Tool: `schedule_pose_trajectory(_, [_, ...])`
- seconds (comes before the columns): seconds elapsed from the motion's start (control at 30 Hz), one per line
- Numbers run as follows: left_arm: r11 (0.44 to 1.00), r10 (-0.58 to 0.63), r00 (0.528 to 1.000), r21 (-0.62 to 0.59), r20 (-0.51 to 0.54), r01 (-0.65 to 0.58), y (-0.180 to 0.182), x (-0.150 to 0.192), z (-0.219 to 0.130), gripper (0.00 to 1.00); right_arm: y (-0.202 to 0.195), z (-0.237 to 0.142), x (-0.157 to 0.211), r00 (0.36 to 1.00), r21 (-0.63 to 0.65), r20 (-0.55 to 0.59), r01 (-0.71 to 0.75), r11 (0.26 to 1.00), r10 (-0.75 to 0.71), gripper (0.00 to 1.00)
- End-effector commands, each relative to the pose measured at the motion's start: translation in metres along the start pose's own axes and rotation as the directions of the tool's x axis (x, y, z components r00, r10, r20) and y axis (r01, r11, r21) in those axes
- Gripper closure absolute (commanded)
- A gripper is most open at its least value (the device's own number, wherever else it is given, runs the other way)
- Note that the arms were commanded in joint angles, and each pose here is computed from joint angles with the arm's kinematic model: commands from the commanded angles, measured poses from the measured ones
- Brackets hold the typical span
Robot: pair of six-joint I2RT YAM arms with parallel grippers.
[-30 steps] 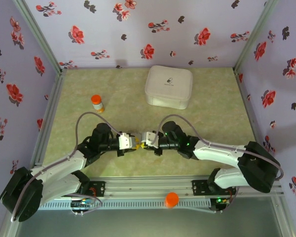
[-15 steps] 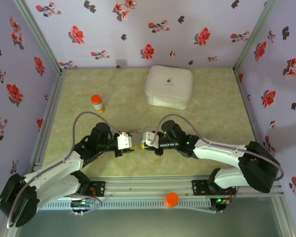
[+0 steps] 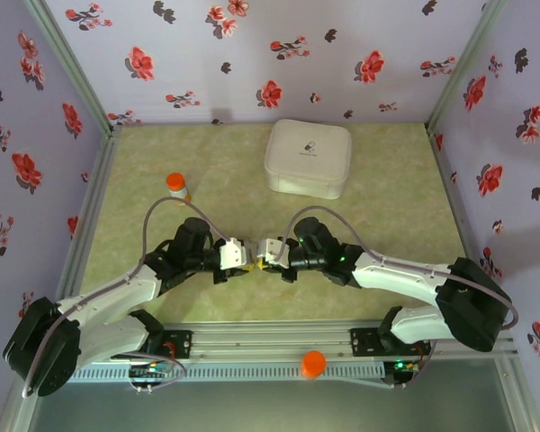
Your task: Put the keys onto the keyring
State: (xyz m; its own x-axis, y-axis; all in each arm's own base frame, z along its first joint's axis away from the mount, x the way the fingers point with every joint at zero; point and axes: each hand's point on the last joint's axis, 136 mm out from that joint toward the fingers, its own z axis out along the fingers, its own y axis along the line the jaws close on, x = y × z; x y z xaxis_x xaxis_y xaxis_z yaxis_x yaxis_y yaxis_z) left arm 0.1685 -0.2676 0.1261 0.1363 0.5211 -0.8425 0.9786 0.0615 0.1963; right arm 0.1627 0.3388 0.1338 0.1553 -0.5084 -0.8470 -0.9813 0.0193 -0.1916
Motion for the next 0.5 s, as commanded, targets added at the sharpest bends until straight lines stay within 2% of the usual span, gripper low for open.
schedule_pose_trajectory(0.0, [0.999, 0.045, 0.997, 0.005, 0.057, -0.045, 0.004, -0.019, -0.001, 0.86, -0.005, -0.003, -0.022, 0.998, -0.002, 0.062, 0.029, 1.0, -0.029, 1.0])
schedule_pose_trajectory(0.3, [0.999, 0.05, 0.996, 0.017, 0.074, -0.051, 0.002, -0.023, -0.001, 1.0, -0.008, -0.009, -0.024, 0.996, 0.035, 0.083, 0.023, 0.999, -0.026, 0.99])
schedule_pose_trajectory(0.33, [0.998, 0.051, 0.996, 0.016, 0.076, -0.053, 0.001, -0.022, -0.001, 1.0, -0.01, -0.012, -0.024, 0.995, 0.054, 0.096, 0.015, 0.998, -0.021, 0.9])
schedule_pose_trajectory(0.37, [0.998, 0.054, 0.995, 0.01, 0.084, -0.055, 0.002, -0.023, -0.002, 1.0, -0.012, -0.017, -0.024, 0.993, 0.072, 0.114, 0.003, 0.997, -0.011, 0.87])
schedule_pose_trajectory(0.47, [0.998, 0.057, 0.99, -0.023, 0.129, -0.055, 0.005, -0.028, -0.004, 1.0, -0.012, -0.03, -0.02, 0.988, 0.088, 0.15, -0.051, 0.995, 0.037, 0.83])
